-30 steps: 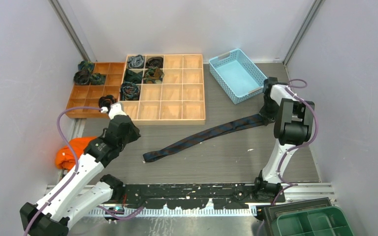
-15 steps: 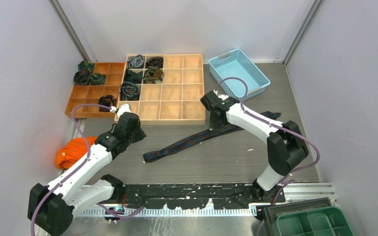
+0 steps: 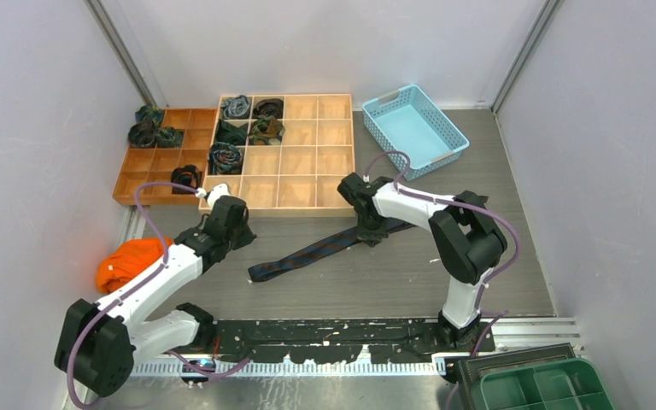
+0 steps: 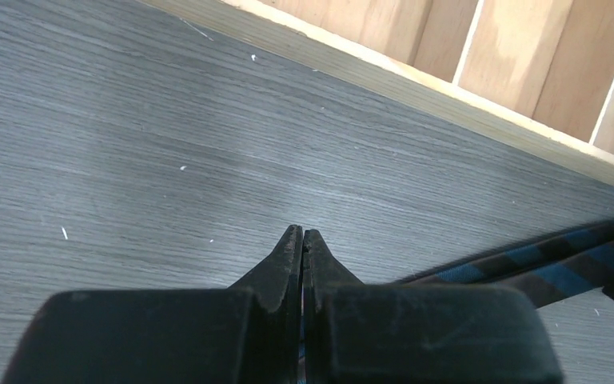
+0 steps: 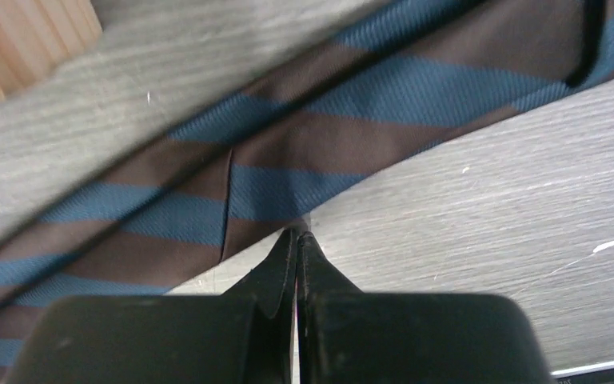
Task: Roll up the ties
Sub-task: Roll the tie at the center of the board.
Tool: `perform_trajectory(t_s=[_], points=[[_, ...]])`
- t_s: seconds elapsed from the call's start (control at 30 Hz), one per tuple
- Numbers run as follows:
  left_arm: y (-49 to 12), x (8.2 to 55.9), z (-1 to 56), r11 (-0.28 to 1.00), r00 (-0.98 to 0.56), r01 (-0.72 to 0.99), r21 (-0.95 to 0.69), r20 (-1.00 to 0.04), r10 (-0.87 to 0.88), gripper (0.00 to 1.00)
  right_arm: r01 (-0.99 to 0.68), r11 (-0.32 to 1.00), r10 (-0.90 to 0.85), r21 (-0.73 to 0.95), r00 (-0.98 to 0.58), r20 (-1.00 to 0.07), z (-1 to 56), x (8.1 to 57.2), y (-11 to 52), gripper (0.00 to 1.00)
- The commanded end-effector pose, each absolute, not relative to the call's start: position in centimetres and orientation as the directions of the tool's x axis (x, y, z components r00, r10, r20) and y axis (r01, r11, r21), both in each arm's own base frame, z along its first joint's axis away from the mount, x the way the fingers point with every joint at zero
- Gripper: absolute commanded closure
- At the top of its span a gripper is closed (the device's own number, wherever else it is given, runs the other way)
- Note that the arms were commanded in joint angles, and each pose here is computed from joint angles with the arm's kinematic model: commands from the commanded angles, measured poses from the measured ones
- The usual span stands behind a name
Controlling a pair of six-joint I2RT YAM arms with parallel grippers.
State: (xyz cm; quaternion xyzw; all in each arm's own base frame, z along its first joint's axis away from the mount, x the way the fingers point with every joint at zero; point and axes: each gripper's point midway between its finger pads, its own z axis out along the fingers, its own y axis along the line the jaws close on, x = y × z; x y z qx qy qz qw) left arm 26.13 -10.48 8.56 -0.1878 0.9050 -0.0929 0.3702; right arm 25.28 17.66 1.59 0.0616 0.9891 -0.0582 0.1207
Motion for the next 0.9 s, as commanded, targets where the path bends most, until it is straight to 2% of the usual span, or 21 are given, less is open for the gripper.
perform_trajectory(t_s=[0.0, 0.2, 0.33, 0.43, 0.5, 0.63, 0.87], points=[[-10.7, 27.4, 8.9, 0.897, -0.617, -0.275, -0.347, -0.652, -0.441, 1.0, 0.195, 0.967, 0.145, -0.164, -0.951, -0.273, 1.2, 27.7, 15.5, 0.99], [-11.1, 27.4, 7.0, 0.898, -0.649, -0.283, -0.338, -0.622, -0.438, 1.0, 0.283, 0.946, 0.24, -0.159, -0.939, -0.245, 0.3, 29.3, 11.1, 0.99], [-11.3, 27.3, 5.9, 0.898, -0.666, -0.29, -0.331, -0.604, -0.438, 1.0, 0.263, 0.953, 0.215, -0.151, -0.937, -0.274, 1.7, 29.7, 11.0, 0.99], [-10.9, 26.9, 5.2, 0.9, -0.675, -0.306, -0.311, -0.596, -0.435, 1.0, 0.197, 0.971, 0.143, -0.134, -0.933, -0.331, 4.0, 28.5, 13.6, 0.99], [-10.3, 26.4, 5.2, 0.893, -0.665, -0.334, -0.303, -0.596, -0.451, 1.0, 0.103, 0.99, 0.065, -0.098, -0.939, -0.337, 5.0, 26.4, 17.4, 0.99], [-8.9, 25.7, 7.2, 0.861, -0.579, -0.369, -0.351, -0.638, -0.508, 1.0, -0.008, 1.0, -0.003, 0.017, -0.961, -0.278, 4.0, 22.7, 23.5, 0.99], [-6.1, 24.0, 12.5, 0.847, -0.447, -0.365, -0.387, -0.725, -0.524, 1.0, -0.055, 0.996, -0.037, 0.076, -0.974, -0.224, 1.1, 22.7, 28.0, 0.99]])
